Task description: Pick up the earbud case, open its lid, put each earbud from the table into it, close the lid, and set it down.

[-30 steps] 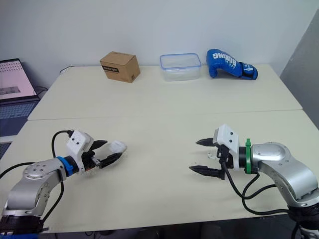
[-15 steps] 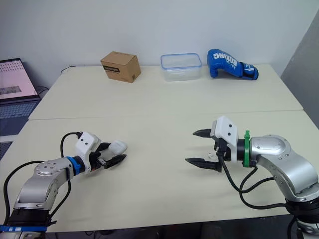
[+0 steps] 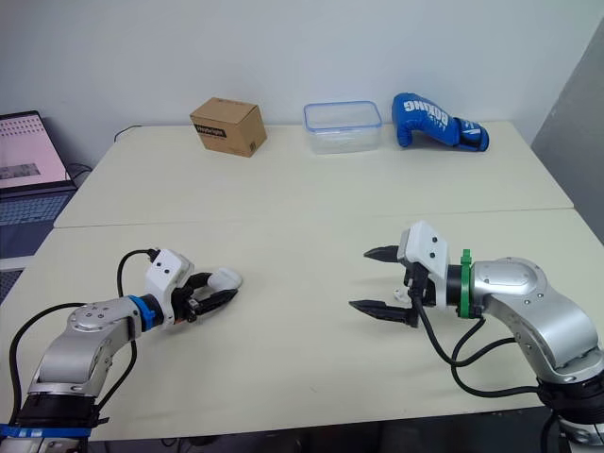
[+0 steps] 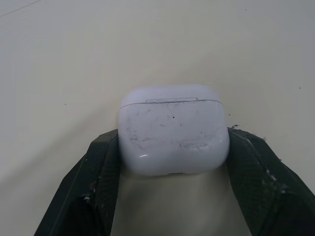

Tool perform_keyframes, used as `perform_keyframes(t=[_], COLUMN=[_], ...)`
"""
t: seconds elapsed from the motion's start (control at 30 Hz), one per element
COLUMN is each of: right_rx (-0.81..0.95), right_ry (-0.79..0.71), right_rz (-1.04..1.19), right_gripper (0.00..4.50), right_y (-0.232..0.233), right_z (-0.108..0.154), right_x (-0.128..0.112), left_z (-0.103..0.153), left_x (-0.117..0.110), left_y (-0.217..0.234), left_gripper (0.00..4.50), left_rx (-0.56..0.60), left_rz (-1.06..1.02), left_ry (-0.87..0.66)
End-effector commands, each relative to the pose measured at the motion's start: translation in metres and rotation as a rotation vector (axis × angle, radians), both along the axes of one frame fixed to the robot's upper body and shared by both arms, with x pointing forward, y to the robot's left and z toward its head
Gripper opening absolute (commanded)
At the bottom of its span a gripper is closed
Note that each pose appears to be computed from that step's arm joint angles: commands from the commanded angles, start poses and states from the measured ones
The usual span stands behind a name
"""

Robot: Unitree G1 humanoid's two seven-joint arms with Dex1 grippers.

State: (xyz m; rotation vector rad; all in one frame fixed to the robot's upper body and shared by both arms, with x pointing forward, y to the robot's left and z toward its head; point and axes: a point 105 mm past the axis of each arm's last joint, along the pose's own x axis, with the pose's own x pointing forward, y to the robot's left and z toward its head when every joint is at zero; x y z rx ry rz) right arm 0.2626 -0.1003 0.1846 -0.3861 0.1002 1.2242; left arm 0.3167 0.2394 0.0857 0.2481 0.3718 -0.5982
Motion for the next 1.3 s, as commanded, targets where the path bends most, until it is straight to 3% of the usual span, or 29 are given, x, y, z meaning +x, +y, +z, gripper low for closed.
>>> perform_keyframes(t=[0.03, 0.3, 0.63, 0.87, 1.03, 1.3], right_rx=[0.011, 0.014, 0.025, 0.09, 0.148, 0.292], right_ry=[-0.045, -0.04, 0.013, 0.29, 0.483, 0.653], right_rz=[0.002, -0.006, -0.059, -0.102, -0.055, -0.057], right_gripper=[4.5, 4.5, 4.5, 4.5, 4.5, 4.5], right_y=[0.001, -0.001, -0.016, -0.019, -0.004, 0.015], right_z=[0.007, 0.005, 0.021, 0.032, 0.037, 0.045], right_x=[-0.001, -0.001, 0.012, 0.019, 0.012, 0.021], left_z=[-0.005, 0.002, 0.084, 0.125, 0.132, 0.143], left_x=[-0.004, 0.0, 0.018, 0.016, 0.008, -0.004], left_y=[-0.003, -0.004, -0.054, -0.113, -0.133, -0.155], left_gripper=[2.75, 2.75, 2.75, 2.75, 2.75, 2.75], left_rx=[0.011, 0.041, 0.131, 0.206, 0.243, 0.241], left_rz=[-0.022, -0.026, -0.254, -0.534, -0.659, -0.766], left_ry=[0.027, -0.026, -0.363, -0.6, -0.695, -0.822])
